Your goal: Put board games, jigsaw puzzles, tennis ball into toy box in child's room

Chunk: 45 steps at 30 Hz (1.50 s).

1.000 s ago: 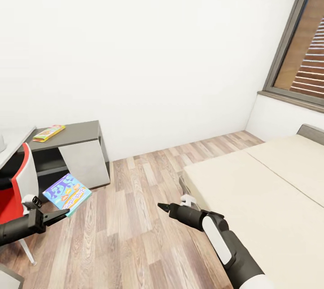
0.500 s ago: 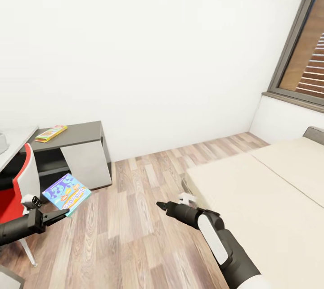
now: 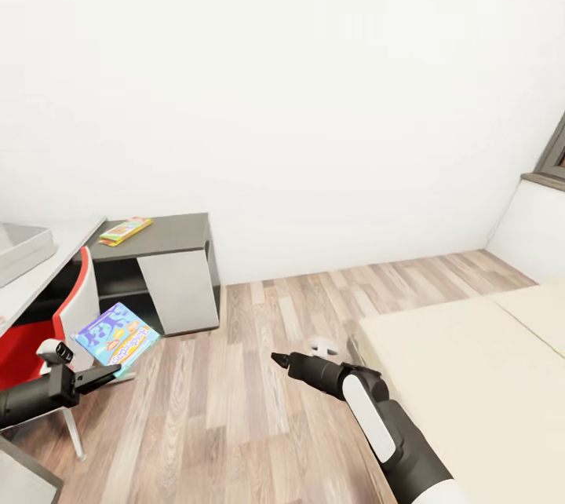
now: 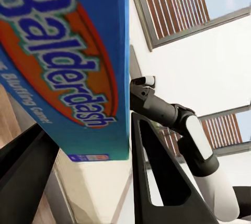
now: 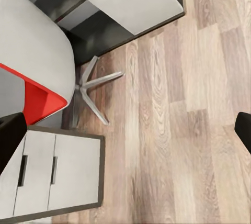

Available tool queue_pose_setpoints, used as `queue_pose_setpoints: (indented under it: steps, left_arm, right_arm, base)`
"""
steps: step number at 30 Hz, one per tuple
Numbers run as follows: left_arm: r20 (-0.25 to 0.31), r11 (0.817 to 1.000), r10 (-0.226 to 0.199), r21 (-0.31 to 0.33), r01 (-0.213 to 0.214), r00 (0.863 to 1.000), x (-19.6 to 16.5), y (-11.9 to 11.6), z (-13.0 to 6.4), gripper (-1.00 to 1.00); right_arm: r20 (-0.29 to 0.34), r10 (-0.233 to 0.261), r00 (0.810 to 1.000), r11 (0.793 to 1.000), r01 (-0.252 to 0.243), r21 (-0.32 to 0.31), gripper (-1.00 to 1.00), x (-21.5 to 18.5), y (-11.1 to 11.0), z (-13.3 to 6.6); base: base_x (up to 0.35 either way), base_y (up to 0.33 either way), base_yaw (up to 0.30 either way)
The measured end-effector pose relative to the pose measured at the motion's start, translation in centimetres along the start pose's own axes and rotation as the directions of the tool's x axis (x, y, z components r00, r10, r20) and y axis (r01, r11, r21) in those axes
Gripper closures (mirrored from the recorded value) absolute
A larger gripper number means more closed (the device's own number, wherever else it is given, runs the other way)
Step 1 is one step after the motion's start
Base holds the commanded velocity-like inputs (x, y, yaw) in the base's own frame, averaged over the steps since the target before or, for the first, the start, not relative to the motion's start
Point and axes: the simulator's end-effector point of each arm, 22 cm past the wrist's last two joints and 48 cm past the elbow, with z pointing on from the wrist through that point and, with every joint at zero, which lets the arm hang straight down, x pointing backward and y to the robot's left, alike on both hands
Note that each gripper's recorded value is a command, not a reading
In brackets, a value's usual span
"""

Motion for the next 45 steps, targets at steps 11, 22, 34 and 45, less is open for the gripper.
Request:
queue_pose_setpoints:
  steps: [11, 22, 34, 45]
  left_arm:
    - [0.0, 1.0, 0.001, 0.0, -0.001, 1.0, 0.02, 0.01, 0.01, 1.0]
    - [-0.002, 1.0, 0.0, -0.002, 0.0, 1.0, 0.03, 0.05, 0.03, 1.0]
    - [-0.002, 1.0, -0.002, -0.001, 0.002, 1.0, 0.04, 0.18, 0.1, 1.0]
    - [-0.002, 1.0, -0.002, 0.0, 0.002, 1.0, 0.06, 0.16, 0.12, 1.0]
  right_arm:
    - [0.003, 0.0, 1.0, 1.0, 0.0, 0.003, -1.0, -0.06, -0.08, -0.01]
    - [0.005, 0.0, 1.0, 1.0, 0.0, 0.002, -1.0, -0.17, -0.06, -0.04]
    - [0.002, 0.002, 1.0, 1.0, -0.002, 0.001, -1.0, -0.05, -0.08, 0.08]
    - [0.002, 0.001, 1.0, 1.0, -0.001, 0.002, -1.0, -0.04, -0.09, 0.08]
  base:
    - [0.321, 0.0, 0.29]
    - [0.259, 0.07, 0.291]
    - [0.064, 0.001, 0.139]
    - [0.022, 0.0, 0.012]
